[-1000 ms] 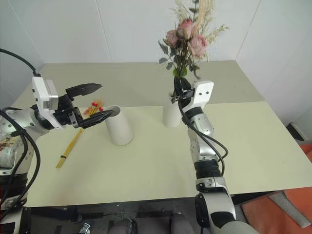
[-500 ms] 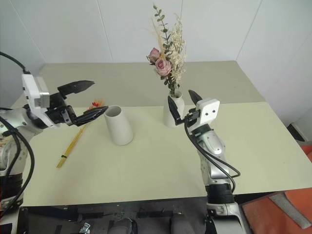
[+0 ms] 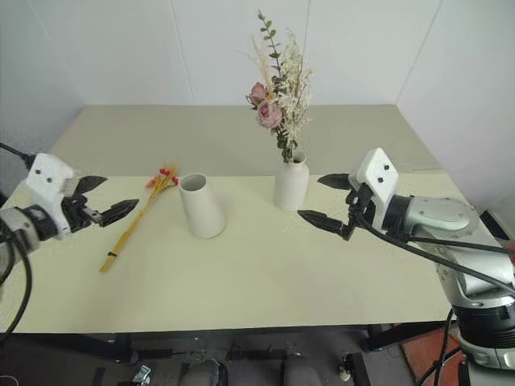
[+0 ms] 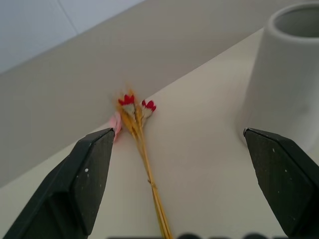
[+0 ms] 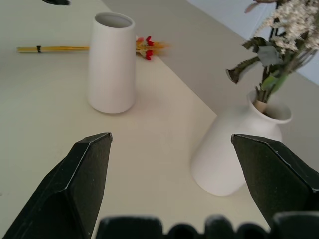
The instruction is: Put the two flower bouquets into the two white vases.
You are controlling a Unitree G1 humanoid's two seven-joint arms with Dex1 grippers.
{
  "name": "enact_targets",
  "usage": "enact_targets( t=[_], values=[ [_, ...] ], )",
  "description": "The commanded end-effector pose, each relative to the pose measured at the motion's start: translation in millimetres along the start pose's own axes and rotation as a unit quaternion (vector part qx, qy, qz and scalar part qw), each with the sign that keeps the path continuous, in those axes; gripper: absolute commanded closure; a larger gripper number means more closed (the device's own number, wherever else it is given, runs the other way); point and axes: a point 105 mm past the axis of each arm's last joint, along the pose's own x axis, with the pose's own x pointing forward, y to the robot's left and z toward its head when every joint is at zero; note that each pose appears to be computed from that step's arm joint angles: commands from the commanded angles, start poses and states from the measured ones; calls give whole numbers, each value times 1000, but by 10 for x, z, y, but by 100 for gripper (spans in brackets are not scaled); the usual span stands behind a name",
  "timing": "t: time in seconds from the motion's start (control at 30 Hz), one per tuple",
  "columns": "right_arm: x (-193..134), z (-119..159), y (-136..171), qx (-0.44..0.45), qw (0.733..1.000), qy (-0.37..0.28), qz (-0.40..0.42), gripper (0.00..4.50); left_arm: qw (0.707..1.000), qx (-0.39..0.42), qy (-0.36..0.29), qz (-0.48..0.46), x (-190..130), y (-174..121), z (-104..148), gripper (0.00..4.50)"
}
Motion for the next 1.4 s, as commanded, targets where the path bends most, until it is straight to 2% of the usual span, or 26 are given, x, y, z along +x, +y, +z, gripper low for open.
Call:
enact_targets(
  t=[0.03,0.27,0.6,0.77,0.93,1.23,1.4],
  values=[
    [26,130,29,-28,1000,-1,11,2,992,-70,72,73,239,218,-146,0],
    [19,196,46,-31,999,2,5,2,982,-118,142,25,607,60,-233,0],
    [-96,202,91,-28,999,12,-30,2,973,-128,192,-19,674,-12,-283,0],
    [-101,174,37,-16,999,13,-48,2,967,-129,217,-25,685,-12,-397,0],
    [-78,167,-9,-15,998,12,-55,0,967,-123,222,-32,697,-15,-398,149],
    [-66,161,-51,-19,998,9,-64,0,968,-116,223,-27,703,-24,-432,448],
    [-63,165,-71,-20,998,7,-66,0,994,-59,67,57,795,160,-26,448]
  ],
)
